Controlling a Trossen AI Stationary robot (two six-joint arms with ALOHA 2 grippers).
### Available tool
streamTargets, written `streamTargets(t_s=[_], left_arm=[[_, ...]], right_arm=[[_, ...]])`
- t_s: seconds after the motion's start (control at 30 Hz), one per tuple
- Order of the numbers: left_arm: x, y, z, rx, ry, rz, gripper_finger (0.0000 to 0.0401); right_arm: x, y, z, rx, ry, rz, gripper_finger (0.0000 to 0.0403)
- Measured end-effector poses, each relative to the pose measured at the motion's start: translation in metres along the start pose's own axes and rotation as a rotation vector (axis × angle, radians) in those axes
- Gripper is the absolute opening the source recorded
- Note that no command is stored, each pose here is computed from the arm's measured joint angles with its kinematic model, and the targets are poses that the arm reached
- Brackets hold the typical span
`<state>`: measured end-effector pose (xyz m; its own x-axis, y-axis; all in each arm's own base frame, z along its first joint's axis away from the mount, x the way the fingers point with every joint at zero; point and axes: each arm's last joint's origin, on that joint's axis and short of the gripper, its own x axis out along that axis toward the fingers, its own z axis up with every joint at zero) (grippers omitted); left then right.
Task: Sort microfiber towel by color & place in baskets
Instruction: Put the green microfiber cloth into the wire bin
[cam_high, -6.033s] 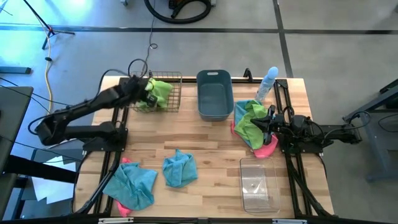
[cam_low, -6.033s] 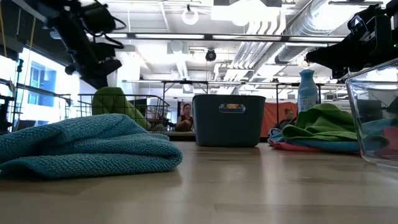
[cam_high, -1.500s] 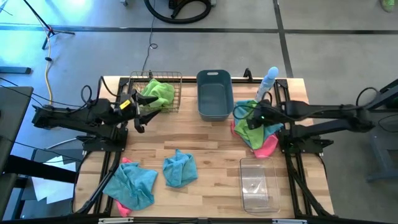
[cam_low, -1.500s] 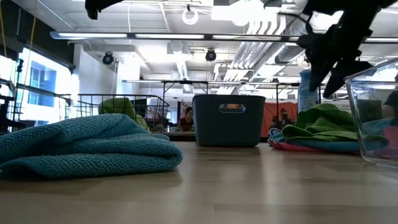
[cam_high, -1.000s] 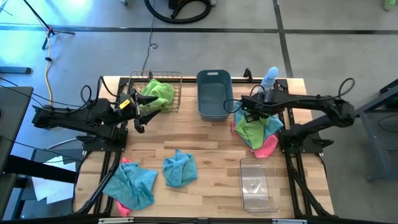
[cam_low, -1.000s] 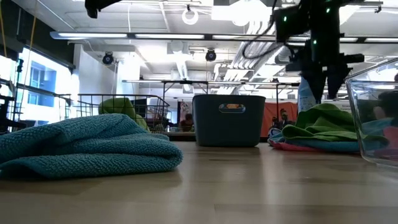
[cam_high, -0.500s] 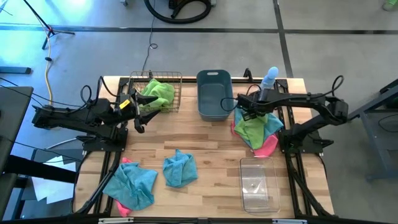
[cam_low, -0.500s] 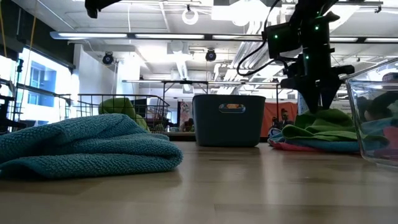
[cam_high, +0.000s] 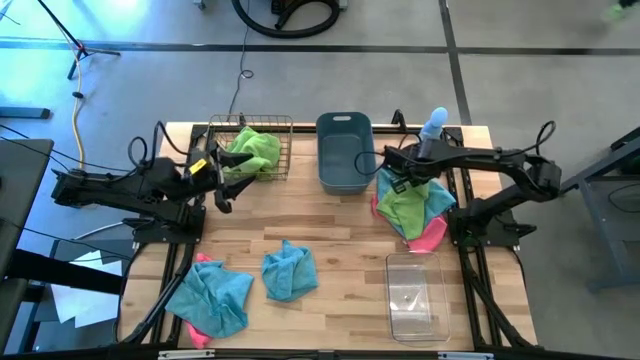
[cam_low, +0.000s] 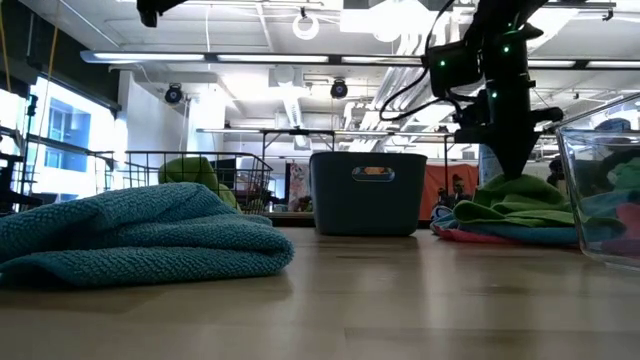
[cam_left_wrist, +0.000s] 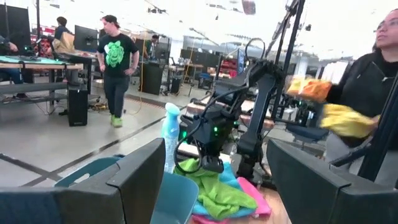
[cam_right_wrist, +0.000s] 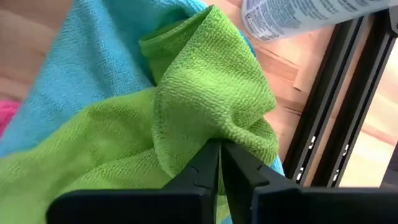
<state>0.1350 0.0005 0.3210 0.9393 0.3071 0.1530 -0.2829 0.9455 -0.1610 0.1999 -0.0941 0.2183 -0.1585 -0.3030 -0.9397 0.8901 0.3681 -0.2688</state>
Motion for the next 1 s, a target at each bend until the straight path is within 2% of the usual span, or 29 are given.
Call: streamTargets(t_s=[0.17,0.33,0.43,0.57,0.73,0.9,1.0], left_arm=[[0.002,-0.002,0.009,-0.026,-0.067,-0.006,0.0268],[0.012,-0.006,0.009,0.016,-0.04,-0.003,0.0268],[0.019,-0.008,0.002,0.031,0.0,-0.001,0.0268],[0.026,-0.011,-0.006,0.014,0.04,-0.028,0.0268],[0.031,-0.014,-0.011,0.018,0.069,-0.076,0.0268],[0.031,-0.014,-0.01,0.013,0.062,-0.083,0.0268],[0.031,-0.014,-0.008,0.001,0.043,-0.084,0.0268]], right_arm=[[-0.048,-0.009,-0.006,-0.006,-0.111,0.07,0.0001],[-0.098,-0.025,-0.012,0.035,-0.226,0.198,0.0001],[-0.106,-0.031,-0.016,0.048,-0.21,0.266,0.0008],[-0.104,-0.034,-0.018,0.054,-0.177,0.265,0.0027],[-0.088,-0.031,-0.02,0.047,-0.146,0.232,0.0103],[-0.055,-0.031,-0.025,0.062,-0.064,0.166,0.0203],[-0.038,-0.031,-0.023,0.074,-0.056,0.153,0.0246]])
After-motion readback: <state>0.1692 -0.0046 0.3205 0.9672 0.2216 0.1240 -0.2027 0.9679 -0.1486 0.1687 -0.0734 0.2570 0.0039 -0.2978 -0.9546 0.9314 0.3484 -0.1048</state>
